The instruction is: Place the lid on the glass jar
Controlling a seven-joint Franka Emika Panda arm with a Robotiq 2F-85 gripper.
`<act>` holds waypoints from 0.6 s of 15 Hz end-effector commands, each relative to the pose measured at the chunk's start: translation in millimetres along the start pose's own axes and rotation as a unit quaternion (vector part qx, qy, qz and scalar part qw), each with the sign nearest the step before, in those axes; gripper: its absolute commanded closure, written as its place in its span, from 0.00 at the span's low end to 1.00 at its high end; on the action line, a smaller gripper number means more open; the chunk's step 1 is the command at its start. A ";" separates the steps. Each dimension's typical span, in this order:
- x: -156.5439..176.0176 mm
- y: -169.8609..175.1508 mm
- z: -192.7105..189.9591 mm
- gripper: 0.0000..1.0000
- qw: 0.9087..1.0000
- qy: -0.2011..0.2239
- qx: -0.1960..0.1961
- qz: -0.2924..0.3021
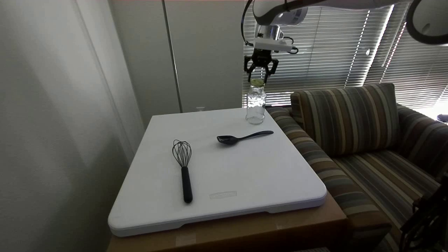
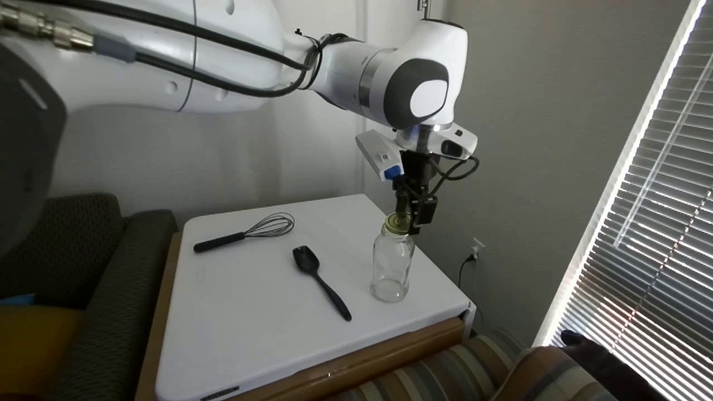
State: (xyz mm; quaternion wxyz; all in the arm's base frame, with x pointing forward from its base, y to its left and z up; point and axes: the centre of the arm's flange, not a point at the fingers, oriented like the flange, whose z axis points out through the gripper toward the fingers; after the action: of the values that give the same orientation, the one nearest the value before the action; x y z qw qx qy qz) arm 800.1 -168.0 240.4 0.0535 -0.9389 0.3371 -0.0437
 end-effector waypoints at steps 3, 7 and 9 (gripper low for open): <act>64.4 -18.9 17.5 0.53 1.000 -0.019 -0.003 0.010; 64.9 -19.1 19.6 0.53 1.000 -0.028 0.001 0.005; 63.2 -21.4 17.2 0.53 1.000 -0.026 0.003 0.002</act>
State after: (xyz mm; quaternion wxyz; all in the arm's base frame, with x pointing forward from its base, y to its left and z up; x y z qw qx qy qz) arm 796.3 -172.6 231.0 0.0548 -0.9380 0.3410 -0.0301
